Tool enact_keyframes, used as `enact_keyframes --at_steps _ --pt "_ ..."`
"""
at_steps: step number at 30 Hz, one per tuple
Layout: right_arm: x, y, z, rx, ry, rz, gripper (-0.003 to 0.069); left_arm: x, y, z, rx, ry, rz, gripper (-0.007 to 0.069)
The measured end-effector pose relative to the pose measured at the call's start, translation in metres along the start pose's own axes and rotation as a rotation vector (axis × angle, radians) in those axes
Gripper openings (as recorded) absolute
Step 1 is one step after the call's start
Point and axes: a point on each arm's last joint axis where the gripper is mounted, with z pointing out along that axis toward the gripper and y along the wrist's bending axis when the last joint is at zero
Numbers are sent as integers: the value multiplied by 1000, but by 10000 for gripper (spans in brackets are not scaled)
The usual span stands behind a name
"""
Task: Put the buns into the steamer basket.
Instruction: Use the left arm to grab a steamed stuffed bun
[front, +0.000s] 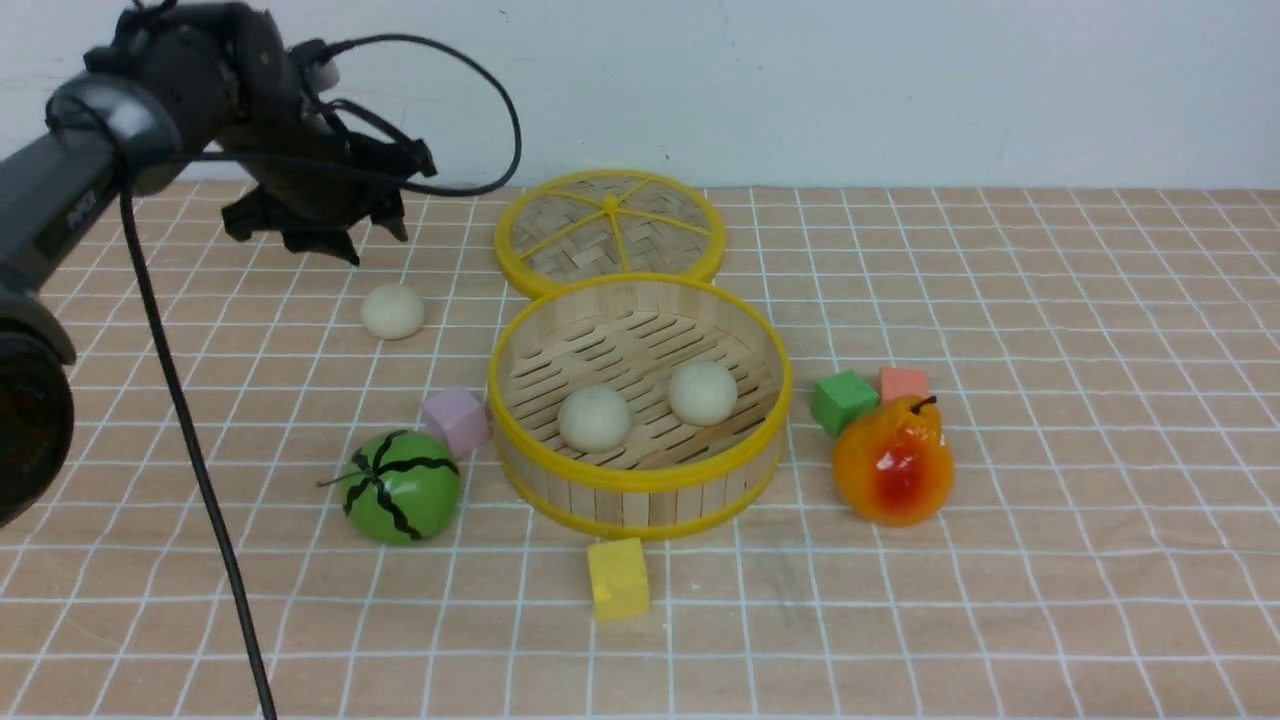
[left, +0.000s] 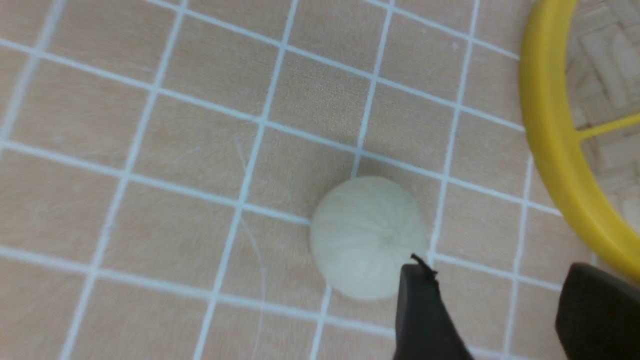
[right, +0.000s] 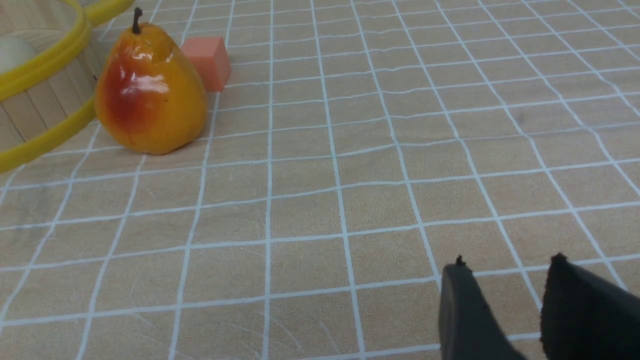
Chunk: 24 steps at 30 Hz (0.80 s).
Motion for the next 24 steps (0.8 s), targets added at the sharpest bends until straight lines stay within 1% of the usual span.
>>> enact_keyframes --at_steps 6,11,16,17,18,19,20,21,23,24 --pt "0 0 0 0 0 0 241 9 8 37 20 -27 32 360" --pt "0 0 0 0 0 0 241 19 15 60 8 -10 43 358" --pt "0 0 0 0 0 0 241 19 15 63 9 -15 46 322" --pt "0 0 0 0 0 0 241 19 15 62 9 -19 47 285" --pt "0 0 0 0 0 0 241 19 15 62 7 -19 50 273" --pt "0 0 0 0 0 0 241 19 16 62 3 -17 53 216" --pt "0 0 0 0 0 0 241 19 16 62 1 -14 55 192" --pt "0 0 0 0 0 0 241 20 16 62 -1 -8 55 132" --pt "0 0 0 0 0 0 241 20 17 62 -4 -1 54 51" --pt "0 0 0 0 0 0 241 20 17 62 -4 0 54 42"
